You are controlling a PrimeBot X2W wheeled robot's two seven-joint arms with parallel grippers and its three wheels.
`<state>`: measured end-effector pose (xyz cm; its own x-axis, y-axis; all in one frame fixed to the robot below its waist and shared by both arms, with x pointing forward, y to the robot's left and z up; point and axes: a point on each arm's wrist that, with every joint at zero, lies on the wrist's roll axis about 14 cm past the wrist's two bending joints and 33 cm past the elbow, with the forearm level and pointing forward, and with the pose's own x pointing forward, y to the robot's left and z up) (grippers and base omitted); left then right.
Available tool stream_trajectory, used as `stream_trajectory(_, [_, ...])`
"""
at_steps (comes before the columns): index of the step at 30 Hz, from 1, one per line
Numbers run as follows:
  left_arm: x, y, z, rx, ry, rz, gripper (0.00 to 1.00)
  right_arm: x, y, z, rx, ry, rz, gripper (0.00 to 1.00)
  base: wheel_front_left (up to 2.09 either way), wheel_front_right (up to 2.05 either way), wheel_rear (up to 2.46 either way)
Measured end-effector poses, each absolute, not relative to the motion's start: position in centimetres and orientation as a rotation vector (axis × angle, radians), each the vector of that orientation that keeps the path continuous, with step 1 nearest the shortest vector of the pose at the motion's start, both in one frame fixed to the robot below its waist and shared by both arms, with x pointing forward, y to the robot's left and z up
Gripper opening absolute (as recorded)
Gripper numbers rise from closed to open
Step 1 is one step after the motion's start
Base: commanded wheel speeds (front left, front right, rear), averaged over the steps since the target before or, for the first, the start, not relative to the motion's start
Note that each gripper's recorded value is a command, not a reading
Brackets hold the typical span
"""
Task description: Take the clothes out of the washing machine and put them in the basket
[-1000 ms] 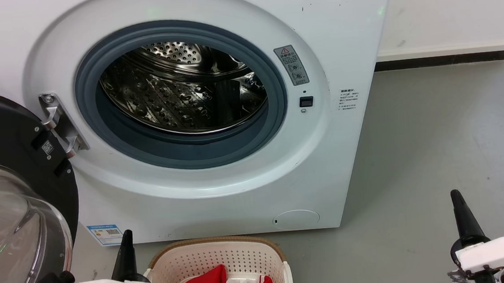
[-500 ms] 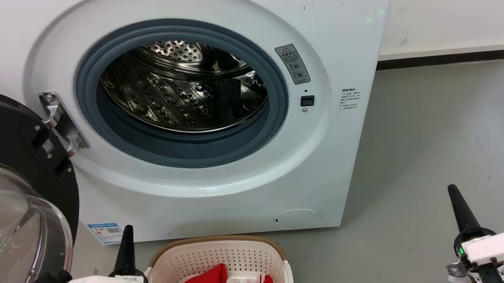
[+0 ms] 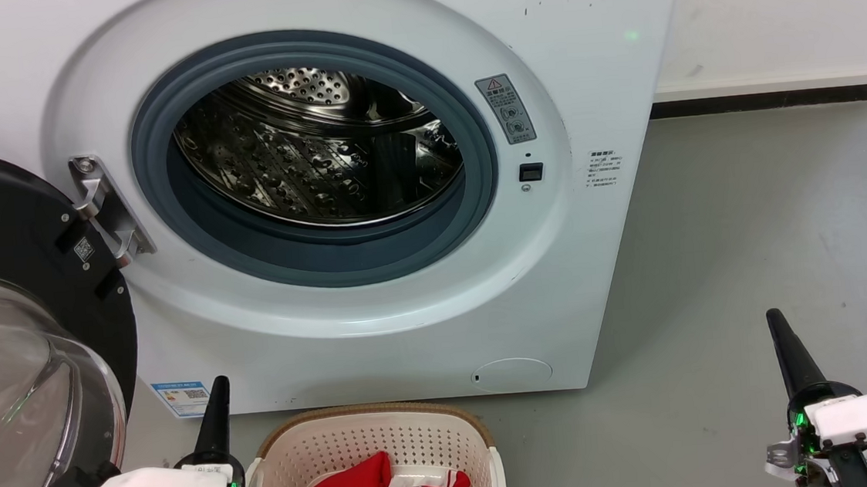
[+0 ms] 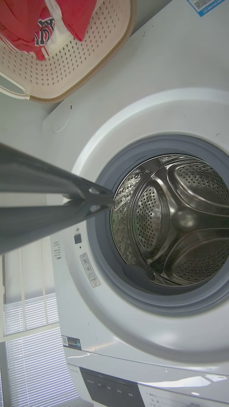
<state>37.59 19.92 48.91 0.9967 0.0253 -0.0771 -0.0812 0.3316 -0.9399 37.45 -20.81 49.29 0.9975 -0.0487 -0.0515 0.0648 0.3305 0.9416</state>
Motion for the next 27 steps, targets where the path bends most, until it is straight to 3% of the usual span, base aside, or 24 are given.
stream_trajectory(27, [38.40,19.91,49.88,-1.462,0.026,0.031,0.00,38.21,-20.22,49.85,1.465,0.015,-0.035,0.00,0.00,0.00,0.00])
